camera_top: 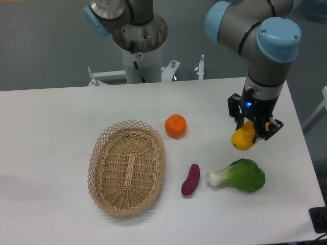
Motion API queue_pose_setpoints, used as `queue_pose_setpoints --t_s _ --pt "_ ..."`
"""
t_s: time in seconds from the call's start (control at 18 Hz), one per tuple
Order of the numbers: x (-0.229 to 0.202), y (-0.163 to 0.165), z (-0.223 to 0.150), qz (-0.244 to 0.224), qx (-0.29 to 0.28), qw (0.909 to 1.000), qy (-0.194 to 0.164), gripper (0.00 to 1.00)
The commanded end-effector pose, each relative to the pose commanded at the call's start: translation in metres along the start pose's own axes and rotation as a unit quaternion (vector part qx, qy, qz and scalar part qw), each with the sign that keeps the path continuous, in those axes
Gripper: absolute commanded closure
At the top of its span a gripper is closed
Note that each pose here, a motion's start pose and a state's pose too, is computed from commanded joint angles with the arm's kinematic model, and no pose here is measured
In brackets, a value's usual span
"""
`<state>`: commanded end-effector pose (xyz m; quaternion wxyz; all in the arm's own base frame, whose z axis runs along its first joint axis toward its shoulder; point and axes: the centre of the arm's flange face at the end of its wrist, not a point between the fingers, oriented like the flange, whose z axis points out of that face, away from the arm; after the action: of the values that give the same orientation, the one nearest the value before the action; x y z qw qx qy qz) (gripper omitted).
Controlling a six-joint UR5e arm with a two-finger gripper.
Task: Place the mango on the table
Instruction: 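Move the gripper holding the yellow mango down toward the table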
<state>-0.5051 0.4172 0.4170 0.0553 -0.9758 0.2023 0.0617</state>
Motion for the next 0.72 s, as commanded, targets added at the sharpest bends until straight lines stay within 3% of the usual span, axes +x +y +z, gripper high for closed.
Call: queue_pose_setpoints --t_s 0.39,0.72 --pt "0.007 0.002 0.015 0.0 -0.001 1.0 0.01 0.52" --pt "0.02 0.001 0.038 0.004 0.0 1.0 -0.005 0.52"
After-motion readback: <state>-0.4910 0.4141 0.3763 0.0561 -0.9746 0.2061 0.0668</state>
